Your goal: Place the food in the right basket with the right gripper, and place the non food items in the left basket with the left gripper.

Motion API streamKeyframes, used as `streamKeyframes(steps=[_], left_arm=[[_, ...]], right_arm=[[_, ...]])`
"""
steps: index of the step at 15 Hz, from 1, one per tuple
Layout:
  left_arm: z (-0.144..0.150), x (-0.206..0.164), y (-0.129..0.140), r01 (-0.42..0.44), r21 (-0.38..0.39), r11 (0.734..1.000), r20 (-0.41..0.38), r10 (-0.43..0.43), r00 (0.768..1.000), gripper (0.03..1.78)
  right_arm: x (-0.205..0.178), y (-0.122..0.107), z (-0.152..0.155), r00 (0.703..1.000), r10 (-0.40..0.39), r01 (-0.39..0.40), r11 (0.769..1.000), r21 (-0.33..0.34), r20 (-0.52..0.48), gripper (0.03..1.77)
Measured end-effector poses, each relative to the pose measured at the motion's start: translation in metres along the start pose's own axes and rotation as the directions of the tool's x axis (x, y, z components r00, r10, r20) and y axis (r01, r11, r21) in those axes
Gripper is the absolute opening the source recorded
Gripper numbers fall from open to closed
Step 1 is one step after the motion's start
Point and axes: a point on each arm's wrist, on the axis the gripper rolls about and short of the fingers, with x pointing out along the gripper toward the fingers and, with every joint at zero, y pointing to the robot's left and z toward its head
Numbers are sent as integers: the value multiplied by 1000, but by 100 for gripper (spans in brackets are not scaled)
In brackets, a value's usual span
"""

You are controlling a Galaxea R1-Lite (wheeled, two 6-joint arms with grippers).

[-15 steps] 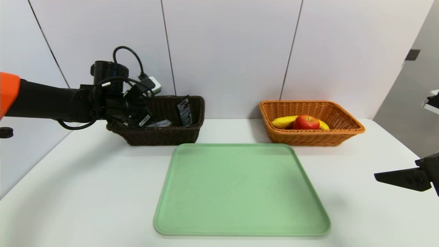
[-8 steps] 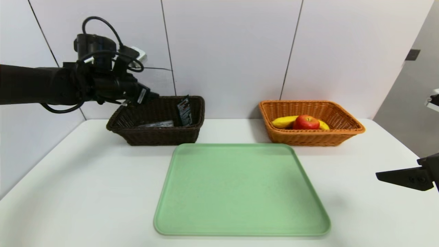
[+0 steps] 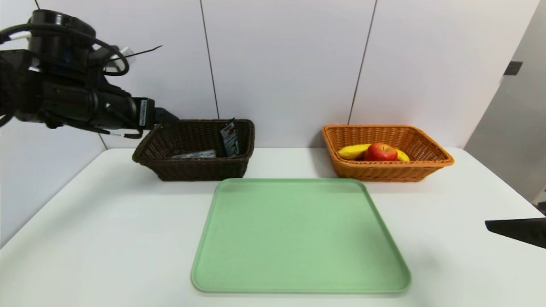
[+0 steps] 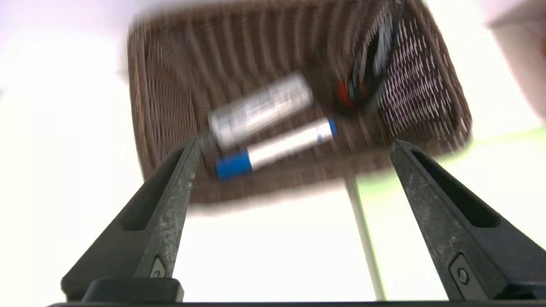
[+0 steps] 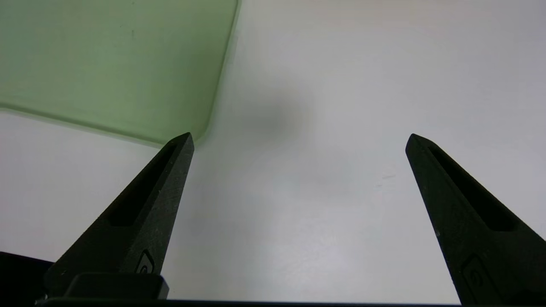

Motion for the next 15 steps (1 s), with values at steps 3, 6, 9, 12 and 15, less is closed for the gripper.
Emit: streamKeyframes(steps=[3,6,9,12,15], left_arm=[[-36,-63,-5,6,-11,1000,-8,-6,1000,164],[-77,-118,-7,7,-4,1000,26,-6,1000,166],[-124,-152,-5,-46,12,999,44,46,998,167],[-161,-172,-3,-82,15,997,68,80,994,167],[-193,-185,-1,-128,16,992,72,127,989,168]], right_arm=[[-19,0,-21,998,-7,6,1000,5,55,171],[-40,-1,-50,992,-23,21,1000,15,121,171],[-54,-1,-73,982,-53,53,999,5,179,171],[-62,1,-94,971,-107,102,994,34,216,171],[-66,4,-116,959,-151,139,988,65,242,171]])
